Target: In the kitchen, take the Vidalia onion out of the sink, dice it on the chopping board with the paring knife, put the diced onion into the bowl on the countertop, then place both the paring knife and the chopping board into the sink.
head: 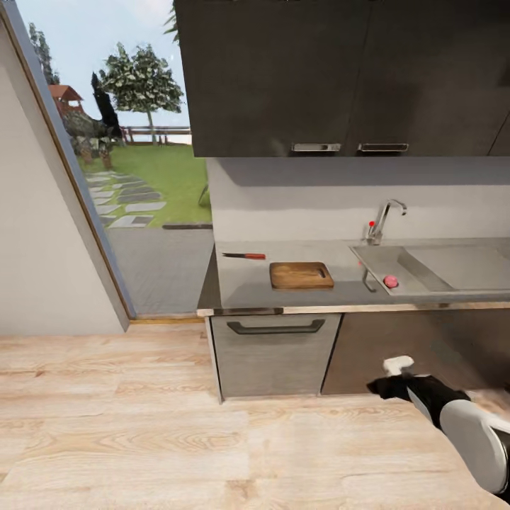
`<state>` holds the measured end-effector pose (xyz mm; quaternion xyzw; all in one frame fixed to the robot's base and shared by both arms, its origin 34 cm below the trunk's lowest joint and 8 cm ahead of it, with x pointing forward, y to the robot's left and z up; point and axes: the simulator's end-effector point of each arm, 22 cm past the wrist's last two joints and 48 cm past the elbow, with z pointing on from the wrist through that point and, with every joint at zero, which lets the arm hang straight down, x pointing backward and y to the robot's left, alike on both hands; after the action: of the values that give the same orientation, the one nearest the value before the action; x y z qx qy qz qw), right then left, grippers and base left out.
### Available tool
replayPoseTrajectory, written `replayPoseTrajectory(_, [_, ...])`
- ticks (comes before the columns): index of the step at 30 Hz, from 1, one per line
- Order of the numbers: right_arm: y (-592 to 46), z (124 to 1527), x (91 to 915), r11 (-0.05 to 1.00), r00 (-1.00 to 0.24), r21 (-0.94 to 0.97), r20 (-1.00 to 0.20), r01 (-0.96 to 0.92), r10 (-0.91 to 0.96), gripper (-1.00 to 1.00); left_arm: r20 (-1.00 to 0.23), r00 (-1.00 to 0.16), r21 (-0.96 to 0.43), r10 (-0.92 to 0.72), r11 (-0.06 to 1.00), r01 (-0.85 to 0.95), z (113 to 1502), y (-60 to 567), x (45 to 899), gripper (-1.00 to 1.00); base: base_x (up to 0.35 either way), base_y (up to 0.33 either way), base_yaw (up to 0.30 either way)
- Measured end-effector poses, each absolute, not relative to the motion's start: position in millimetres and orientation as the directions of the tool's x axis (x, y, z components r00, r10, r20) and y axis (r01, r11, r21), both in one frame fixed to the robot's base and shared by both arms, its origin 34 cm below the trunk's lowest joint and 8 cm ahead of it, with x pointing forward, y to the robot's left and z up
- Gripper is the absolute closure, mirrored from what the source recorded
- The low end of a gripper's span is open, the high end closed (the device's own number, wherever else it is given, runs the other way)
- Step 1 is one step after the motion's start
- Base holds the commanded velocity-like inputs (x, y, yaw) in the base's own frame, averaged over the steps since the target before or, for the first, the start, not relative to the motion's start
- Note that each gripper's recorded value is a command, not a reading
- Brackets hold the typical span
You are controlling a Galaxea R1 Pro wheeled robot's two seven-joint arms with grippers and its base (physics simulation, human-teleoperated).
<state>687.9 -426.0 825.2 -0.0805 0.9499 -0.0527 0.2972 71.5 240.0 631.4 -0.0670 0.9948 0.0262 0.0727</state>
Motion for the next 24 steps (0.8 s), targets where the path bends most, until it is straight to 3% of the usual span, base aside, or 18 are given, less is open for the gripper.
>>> replayPoseTrajectory(7, [-386, 727, 563, 0.964, -0.769, -0.172, -0.582, -0.201, -0.264, -1.0, -0.204, -0.97, 0.045, -0.13, 0.989, -0.142, 630, 245, 98, -1.0, 0.0, 0.0, 0.0])
replayPoseTrajectory(14, [-305, 674, 446, 0.972, -0.757, -0.145, -0.61, -0.184, -0.234, -1.0, -0.375, -0.918, 0.041, -0.126, 0.987, -0.153, 636, 258, 182, -1.0, 0.0, 0.0, 0.0])
replayPoseTrajectory(17, [-283, 676, 427, 0.98, -0.729, -0.17, -0.657, -0.105, -0.192, -1.0, -0.495, -0.859, 0.051, -0.126, 0.983, -0.174, 650, 268, 243, -1.0, 0.0, 0.0, 0.0])
replayPoseTrajectory(24, [-294, 686, 426, 0.967, -0.707, -0.252, -0.688, 0.02, -0.165, -1.0, -0.591, -0.797, 0.121, -0.125, 0.963, -0.24, 670, 292, 288, -1.0, 0.0, 0.0, 0.0])
